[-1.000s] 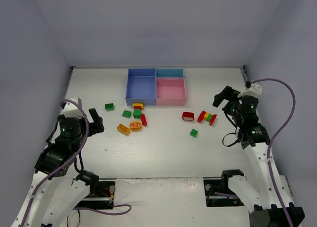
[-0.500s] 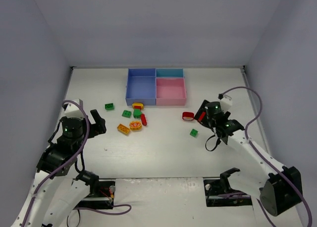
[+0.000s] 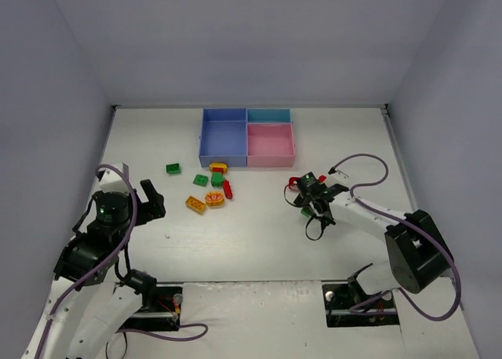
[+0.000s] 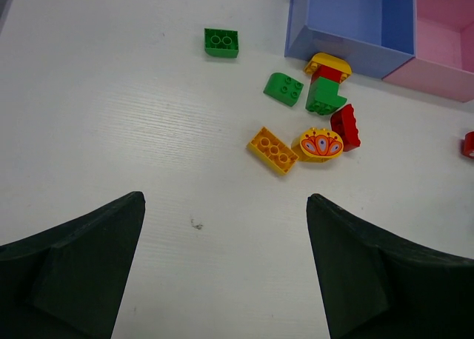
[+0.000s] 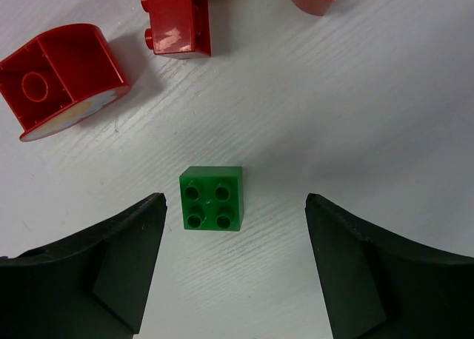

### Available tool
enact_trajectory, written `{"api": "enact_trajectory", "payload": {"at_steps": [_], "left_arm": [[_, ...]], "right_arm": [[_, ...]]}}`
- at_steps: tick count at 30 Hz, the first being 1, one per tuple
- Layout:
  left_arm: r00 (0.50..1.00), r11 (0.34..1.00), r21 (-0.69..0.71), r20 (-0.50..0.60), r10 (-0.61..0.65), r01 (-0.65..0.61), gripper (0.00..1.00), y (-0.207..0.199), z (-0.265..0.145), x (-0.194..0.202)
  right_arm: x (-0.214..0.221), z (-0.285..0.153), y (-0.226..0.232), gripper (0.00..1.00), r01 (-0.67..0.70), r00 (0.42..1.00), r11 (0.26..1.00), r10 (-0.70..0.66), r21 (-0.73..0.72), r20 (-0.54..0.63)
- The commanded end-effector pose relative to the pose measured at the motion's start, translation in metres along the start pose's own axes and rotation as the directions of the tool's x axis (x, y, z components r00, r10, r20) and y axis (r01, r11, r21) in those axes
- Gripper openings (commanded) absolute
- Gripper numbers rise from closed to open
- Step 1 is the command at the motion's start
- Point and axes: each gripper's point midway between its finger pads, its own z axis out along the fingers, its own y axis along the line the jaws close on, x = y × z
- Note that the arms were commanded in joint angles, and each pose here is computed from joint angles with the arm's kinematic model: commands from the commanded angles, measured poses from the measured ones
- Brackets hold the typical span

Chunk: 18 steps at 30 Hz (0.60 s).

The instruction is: Sort the legos into containers by color

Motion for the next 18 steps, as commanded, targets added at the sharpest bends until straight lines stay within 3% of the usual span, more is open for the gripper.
{"api": "enact_trajectory", "payload": {"at_steps": [1, 5, 11, 13, 14, 16, 18], "left_arm": [[1.000, 1.000, 0.003, 0.019, -0.020, 0.020, 0.84, -0.002, -0.002, -0.007], [1.000, 1.000, 0.004, 0.014, -0.020, 0.020, 0.84, -0.003, -0.001, -0.005], [1.000, 1.000, 0.008, 0.005, -0.027, 0.027, 0.83, -0.004, 0.000, -0.004], [1.000, 1.000, 0.012, 0.008, -0.029, 0.029, 0.84, -0.004, -0.001, -0.005], [0.999, 0.999, 0.013, 0.014, -0.031, 0.031, 0.83, -0.005, -0.002, -0.006], [0.999, 1.000, 0.014, 0.020, -0.028, 0.028, 0.83, -0.005, -0.003, -0.008], [0.999, 1.000, 0.012, 0.021, -0.024, 0.024, 0.84, -0.004, -0.003, -0.009]], "right_arm": [[-0.009, 0.002, 0.003, 0.72, -0.067, 0.996, 0.998, 0.066, 0.021, 0.058], [0.001, 0.013, 0.001, 0.68, -0.031, 0.999, 0.999, 0.030, 0.035, 0.038], [0.004, 0.023, 0.004, 0.52, 0.024, 0.999, 0.998, -0.026, 0.063, 0.036], [0.002, 0.017, 0.016, 0.28, 0.064, 0.997, 0.997, -0.065, 0.031, 0.048], [-0.002, 0.011, 0.022, 0.11, 0.110, 0.991, 0.994, -0.111, 0.015, 0.076], [-0.011, -0.006, 0.050, 0.00, 0.157, 0.983, 0.986, -0.149, -0.059, 0.110], [-0.022, -0.024, 0.071, 0.00, 0.216, 0.970, 0.969, -0.199, -0.123, 0.140]]}}
